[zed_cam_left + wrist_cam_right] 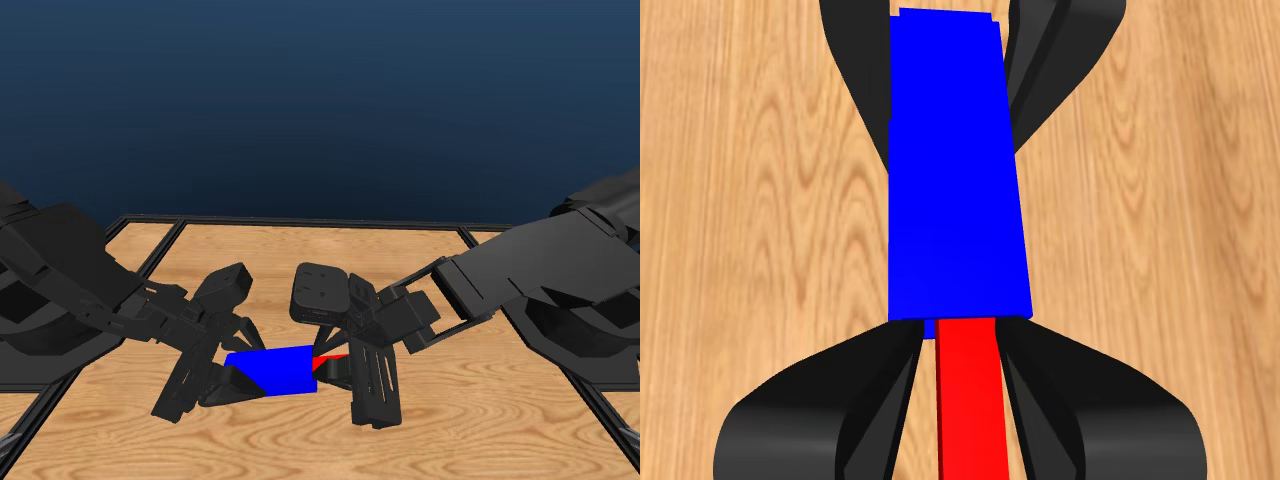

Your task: Insert peg into socket

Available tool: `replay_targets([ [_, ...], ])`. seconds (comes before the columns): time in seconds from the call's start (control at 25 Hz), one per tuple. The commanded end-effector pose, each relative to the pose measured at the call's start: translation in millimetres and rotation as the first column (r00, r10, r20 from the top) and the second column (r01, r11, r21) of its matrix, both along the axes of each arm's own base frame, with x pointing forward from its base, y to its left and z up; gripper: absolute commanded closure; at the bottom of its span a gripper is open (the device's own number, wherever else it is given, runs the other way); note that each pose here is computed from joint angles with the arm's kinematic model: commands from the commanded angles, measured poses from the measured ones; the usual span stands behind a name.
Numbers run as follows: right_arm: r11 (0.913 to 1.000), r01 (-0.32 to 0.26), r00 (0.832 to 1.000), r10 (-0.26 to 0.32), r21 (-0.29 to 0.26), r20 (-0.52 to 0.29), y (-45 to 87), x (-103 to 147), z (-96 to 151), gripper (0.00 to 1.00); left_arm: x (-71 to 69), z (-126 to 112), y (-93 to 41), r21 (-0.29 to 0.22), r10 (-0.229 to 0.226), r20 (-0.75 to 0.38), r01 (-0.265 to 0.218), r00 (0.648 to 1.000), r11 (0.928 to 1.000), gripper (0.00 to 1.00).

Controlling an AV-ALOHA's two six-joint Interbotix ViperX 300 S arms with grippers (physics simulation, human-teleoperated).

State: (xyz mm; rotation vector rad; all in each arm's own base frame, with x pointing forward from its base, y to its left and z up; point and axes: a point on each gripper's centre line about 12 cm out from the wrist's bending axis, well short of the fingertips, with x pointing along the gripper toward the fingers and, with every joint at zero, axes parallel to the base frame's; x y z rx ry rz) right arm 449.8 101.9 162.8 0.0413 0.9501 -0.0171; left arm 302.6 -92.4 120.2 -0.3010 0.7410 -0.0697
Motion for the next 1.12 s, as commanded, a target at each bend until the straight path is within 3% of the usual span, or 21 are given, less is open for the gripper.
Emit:
replay_targets([
  [0.04,0.9898,0.143,0.988,-0.142,-0.001,-0.052,-6.2,-6.1,10.1,0.0,7.1,8.9,2.1,-0.015,0.005,0.016,-0.005,1.0,0.9999,1.0],
  [0.2,0.9781,0.203,0.977,-0.2,0.045,-0.07,-4.8,-28.5,6.8,0.0,8.6,11.5,3.2,-0.029,0.011,0.01,-0.011,1.0,0.9995,1.0],
  [0.24,0.9755,0.215,0.974,-0.211,0.045,-0.085,-6.1,-35.2,3.0,0.0,14.2,26.7,2.4,-0.063,0.02,0.029,-0.019,0.999,0.9979,1.0],
  [0.28,0.9725,0.228,0.97,-0.223,0.046,-0.093,-6.2,-41.0,2.9,0.0,7.2,12.2,3.4,-0.038,0.007,-0.023,-0.008,1.0,0.9993,1.0],
  [0.32,0.9701,0.237,0.968,-0.231,0.054,-0.097,-6.0,-46.9,1.4,0.0,9.5,16.2,7.0,-0.053,0.034,0.013,-0.033,0.999,0.998,1.0],
  [0.4,0.9666,0.251,0.964,-0.245,0.053,-0.106,-6.4,-56.0,0.9,0.0,10.0,20.7,1.0,-0.047,-0.005,-0.038,0.003,0.999,0.9989,1.0],
  [0.44,0.9637,0.262,0.96,-0.255,0.05,-0.117,-7.9,-62.6,-1.8,0.0,11.1,25.4,4.8,-0.06,0.018,0.012,-0.018,1.0,0.998,1.0],
  [0.48,0.9595,0.274,0.957,-0.266,0.063,-0.119,-8.9,-67.1,-2.9,0.0,14.5,33.3,2.2,-0.054,-0.001,-0.012,0.0,1.0,0.9985,1.0],
  [0.52,0.9553,0.289,0.95,-0.278,0.063,-0.144,-11.0,-74.3,-13.3,0.0,12.9,28.9,0.1,-0.064,0.003,-0.031,-0.005,1.0,0.998,1.0],
  [0.56,0.9507,0.298,0.948,-0.285,0.086,-0.142,-10.9,-76.1,-14.9,0.0,19.9,33.1,5.4,-0.067,0.023,-0.022,-0.025,0.999,0.9974,1.0],
  [0.64,0.9482,0.301,0.947,-0.286,0.1,-0.145,-9.6,-77.6,-21.1,0.0,9.5,25.0,2.0,-0.046,-0.003,-0.079,-0.001,0.997,0.9989,1.0],
  [0.68,0.9499,0.295,0.95,-0.279,0.104,-0.142,-7.5,-74.3,-23.4,0.03,11.9,32.5,0.5,-0.046,-0.004,-0.093,0.0,0.996,0.9989,1.0],
  [0.72,0.9534,0.281,0.955,-0.267,0.109,-0.129,-4.7,-70.9,-22.0,1.0,13.0,37.2,-0.3,-0.048,-0.001,-0.097,-0.004,0.995,0.9988,1.0],
  [0.76,0.9608,0.258,0.961,-0.244,0.102,-0.126,-2.1,-65.9,-25.0,1.0,15.4,38.7,5.2,-0.048,0.031,-0.133,-0.038,0.991,0.9981,1.0],
  [0.8,0.9642,0.247,0.965,-0.236,0.096,-0.113,-0.4,-59.0,-19.6,1.0,10.1,34.5,-0.2,-0.034,0.011,-0.149,-0.016,0.989,0.9993,1.0],
  [0.88,0.9719,0.218,0.974,-0.211,0.088,-0.085,2.0,-47.9,-14.6,1.0,6.0,33.4,-0.5,-0.014,0.036,-0.202,-0.039,0.979,0.9991,1.0],
  [0.92,0.9738,0.209,0.977,-0.204,0.09,-0.06,3.3,-42.0,-7.4,1.0,1.3,36.5,-8.3,0.018,0.017,-0.227,-0.013,0.974,0.9997,1.0],
  [1.0,0.9791,0.189,0.981,-0.186,0.075,-0.051,3.6,-34.2,-5.0,1.0,8.1,43.3,-1.6,0.018,0.084,-0.24,-0.082,0.967,0.9965,1.0],
  [1.12,0.982,0.168,0.986,-0.168,0.087,-0.006,3.6,-18.1,3.5,1.0,6.6,50.4,-7.6,0.069,0.136,-0.271,-0.122,0.953,0.9901,1.0],
])
